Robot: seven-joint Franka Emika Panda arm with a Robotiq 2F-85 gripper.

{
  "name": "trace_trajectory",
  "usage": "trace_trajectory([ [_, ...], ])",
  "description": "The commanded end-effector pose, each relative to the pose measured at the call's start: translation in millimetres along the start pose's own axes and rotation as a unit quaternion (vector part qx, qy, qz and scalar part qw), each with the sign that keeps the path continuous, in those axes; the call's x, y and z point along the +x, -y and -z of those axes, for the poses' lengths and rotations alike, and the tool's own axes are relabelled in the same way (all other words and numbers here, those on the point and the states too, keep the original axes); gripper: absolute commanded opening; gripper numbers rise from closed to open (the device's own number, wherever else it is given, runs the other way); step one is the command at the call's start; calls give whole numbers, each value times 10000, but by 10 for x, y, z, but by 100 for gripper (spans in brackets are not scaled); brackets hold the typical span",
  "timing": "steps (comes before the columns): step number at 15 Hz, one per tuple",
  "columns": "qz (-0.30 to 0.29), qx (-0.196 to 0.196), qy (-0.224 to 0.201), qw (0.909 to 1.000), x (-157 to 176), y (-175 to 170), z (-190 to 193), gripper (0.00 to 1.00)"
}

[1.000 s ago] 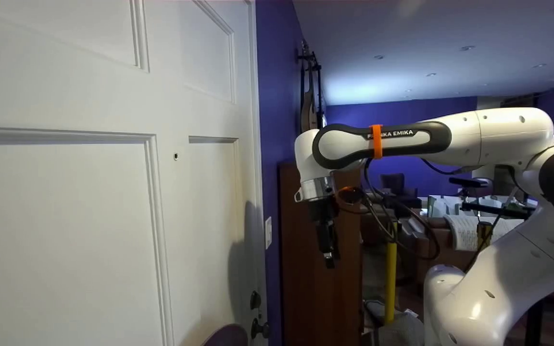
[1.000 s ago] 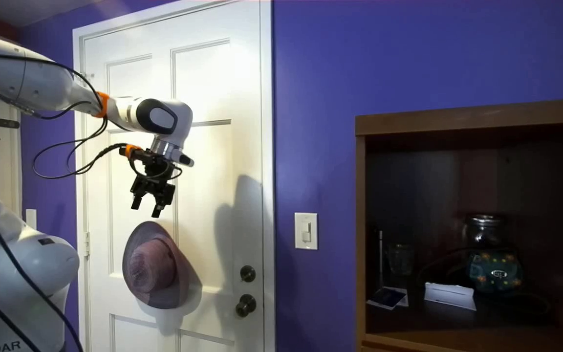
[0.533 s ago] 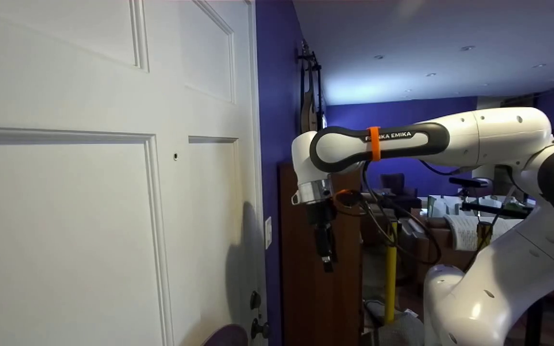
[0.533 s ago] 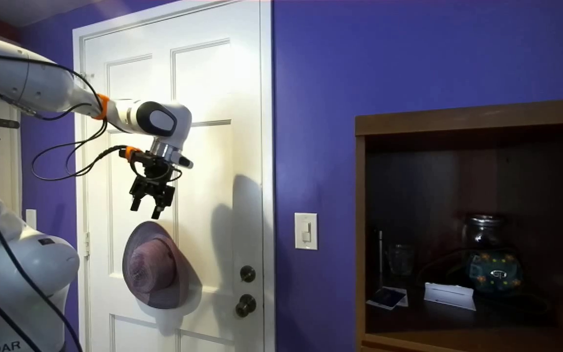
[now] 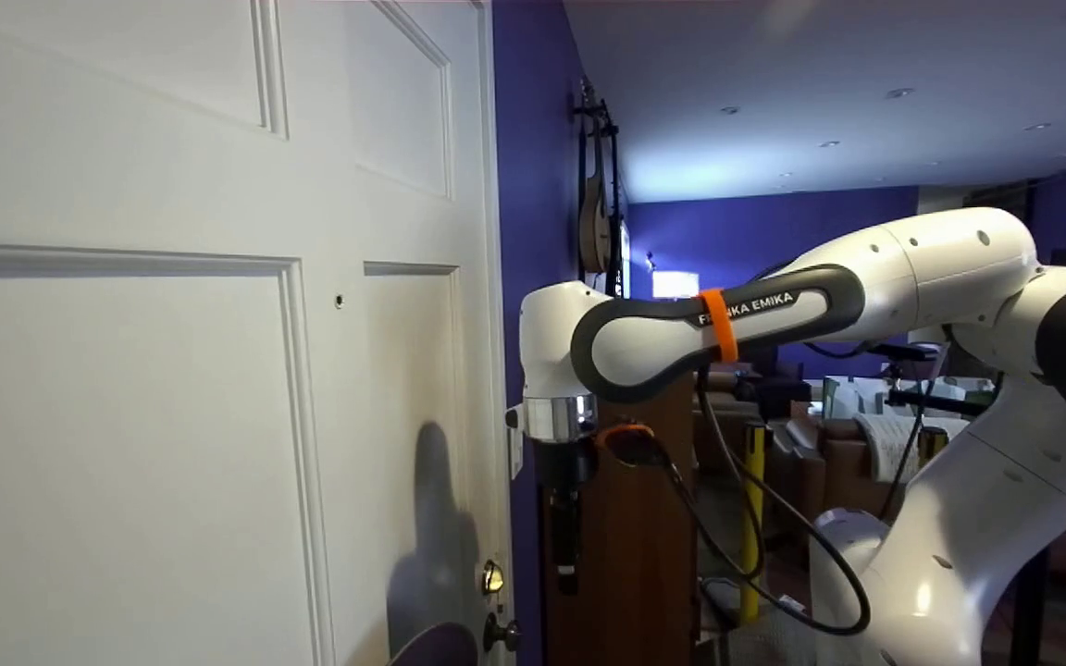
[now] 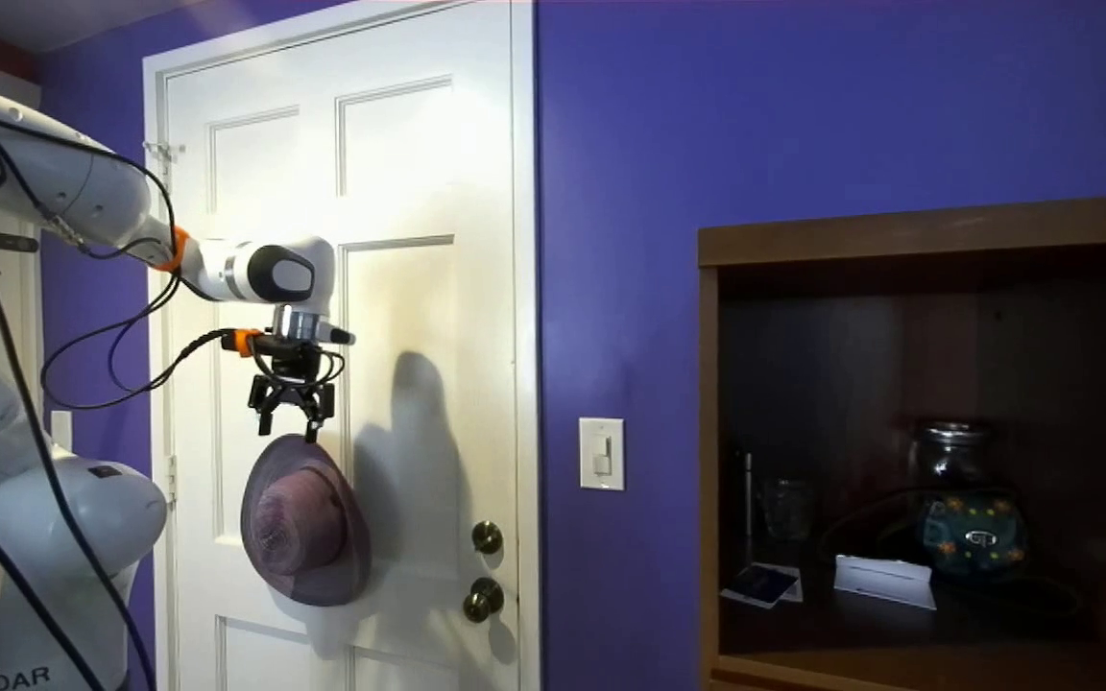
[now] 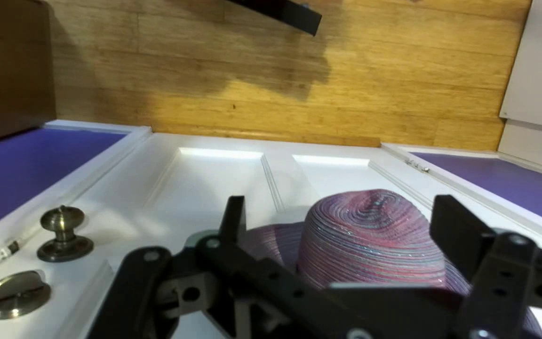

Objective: Put the hat on top of the cabinet

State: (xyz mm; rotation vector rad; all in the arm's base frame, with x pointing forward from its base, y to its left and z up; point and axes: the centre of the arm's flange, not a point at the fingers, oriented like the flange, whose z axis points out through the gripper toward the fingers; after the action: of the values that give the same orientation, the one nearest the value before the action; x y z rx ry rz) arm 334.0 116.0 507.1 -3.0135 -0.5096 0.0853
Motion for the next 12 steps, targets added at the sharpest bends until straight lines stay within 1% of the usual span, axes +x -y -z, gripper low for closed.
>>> trace_trajectory([
  [1,-11,238,-298,9993,131,292,-194,100],
  [2,26,101,-187,9998,74,171,-72,100],
  [4,54,116,-205,9997,100,250,-134,100],
  [12,51,123,-212,9997,113,252,-143,100],
])
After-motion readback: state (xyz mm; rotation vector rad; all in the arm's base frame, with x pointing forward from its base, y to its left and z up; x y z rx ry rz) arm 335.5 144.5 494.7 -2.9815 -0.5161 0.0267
